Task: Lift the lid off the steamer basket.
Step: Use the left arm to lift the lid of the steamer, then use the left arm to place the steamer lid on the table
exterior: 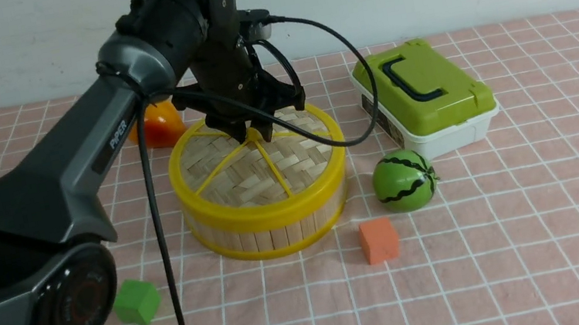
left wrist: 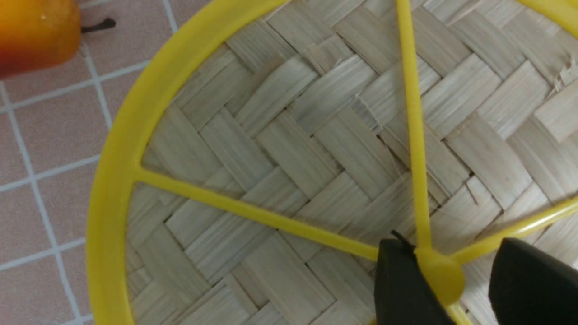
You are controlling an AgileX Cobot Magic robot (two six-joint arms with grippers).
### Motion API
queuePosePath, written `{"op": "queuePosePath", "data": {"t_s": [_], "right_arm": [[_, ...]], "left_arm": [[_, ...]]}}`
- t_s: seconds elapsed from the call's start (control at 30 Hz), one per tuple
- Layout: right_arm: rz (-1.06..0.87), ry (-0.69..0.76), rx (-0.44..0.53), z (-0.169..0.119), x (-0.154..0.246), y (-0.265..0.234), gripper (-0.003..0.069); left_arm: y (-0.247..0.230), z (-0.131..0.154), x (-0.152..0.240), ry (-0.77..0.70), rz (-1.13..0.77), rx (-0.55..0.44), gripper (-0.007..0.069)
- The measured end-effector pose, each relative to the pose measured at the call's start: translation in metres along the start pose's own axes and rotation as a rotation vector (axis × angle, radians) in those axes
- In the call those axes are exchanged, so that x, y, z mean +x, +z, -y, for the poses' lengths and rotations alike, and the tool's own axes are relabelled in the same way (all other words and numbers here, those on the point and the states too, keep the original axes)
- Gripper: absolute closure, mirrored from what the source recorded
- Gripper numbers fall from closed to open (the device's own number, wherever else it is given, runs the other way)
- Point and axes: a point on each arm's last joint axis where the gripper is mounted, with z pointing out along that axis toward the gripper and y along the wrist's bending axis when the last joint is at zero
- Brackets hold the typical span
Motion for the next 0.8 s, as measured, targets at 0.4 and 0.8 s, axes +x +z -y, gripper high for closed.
{"op": "queuePosePath", "data": {"t_s": [0.4,0.8], "right_arm": [[0.000,0.000,0.000,0.000,0.000,0.000,0.0418],[0.000,0.000,0.000,0.000,0.000,0.000,0.0418]], "left_arm": [[-0.021,-0.002,-0.007,0.001,0.053,-0.007,0.0514],[-0.216,-0.108,-0.020,-0.165,0.457,-0.222,0.0514]]}}
